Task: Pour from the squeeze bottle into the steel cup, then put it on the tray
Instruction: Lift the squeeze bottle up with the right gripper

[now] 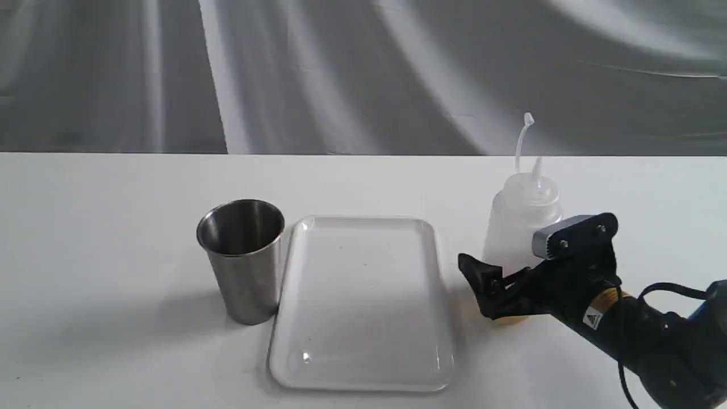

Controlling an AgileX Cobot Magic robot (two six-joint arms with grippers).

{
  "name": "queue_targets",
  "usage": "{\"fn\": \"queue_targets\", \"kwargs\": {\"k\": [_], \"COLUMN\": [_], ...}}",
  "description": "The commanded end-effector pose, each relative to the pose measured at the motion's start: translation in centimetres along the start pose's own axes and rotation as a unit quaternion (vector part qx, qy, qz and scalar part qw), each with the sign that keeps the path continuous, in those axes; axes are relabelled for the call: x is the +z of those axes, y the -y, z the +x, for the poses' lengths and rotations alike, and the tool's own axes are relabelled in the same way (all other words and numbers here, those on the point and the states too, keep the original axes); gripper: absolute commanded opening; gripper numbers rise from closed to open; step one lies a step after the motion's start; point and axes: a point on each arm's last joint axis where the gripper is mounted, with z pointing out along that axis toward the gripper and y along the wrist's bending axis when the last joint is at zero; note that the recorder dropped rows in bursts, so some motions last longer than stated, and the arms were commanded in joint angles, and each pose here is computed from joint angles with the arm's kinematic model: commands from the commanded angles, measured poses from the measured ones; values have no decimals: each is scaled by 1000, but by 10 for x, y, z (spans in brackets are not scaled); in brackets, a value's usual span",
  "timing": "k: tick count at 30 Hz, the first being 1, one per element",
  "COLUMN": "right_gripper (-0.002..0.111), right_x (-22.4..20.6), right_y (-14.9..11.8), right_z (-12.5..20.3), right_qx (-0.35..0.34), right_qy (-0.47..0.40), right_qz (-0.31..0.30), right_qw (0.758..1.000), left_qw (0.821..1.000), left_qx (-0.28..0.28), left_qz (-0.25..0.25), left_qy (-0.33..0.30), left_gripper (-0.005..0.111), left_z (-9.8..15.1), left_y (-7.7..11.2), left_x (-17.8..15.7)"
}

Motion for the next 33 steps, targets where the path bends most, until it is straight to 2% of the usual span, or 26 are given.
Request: {"fn": "queue_targets", "kwargs": {"k": [1,6,11,14,22,33], "right_gripper": [93,59,16,0,0,0], "right_x": [0,0,0,0,-5,-36], "right_y": [2,2,2,2,4,4], "right_z": [-1,-1,-1,-2,-32,-116], "right_qx": [20,23,23,23,9,-32], "right_qy": [5,5,5,6,34,87], "right_qz": [-1,-1,-1,-1,7,36], "right_qw": [1000,1000,1000,1000,999,995], "left_qw": [1000,1000,1000,1000,1000,1000], "left_qx": [-2,-1,-1,-1,-2,-1], "left_qz": [2,2,2,2,2,2], "left_qy": [3,3,3,3,3,3], "left_gripper": [0,0,0,0,0,0], "left_z": [1,1,1,1,1,1], "left_y": [0,0,0,0,0,0], "left_x": [0,0,0,0,0,0]}}
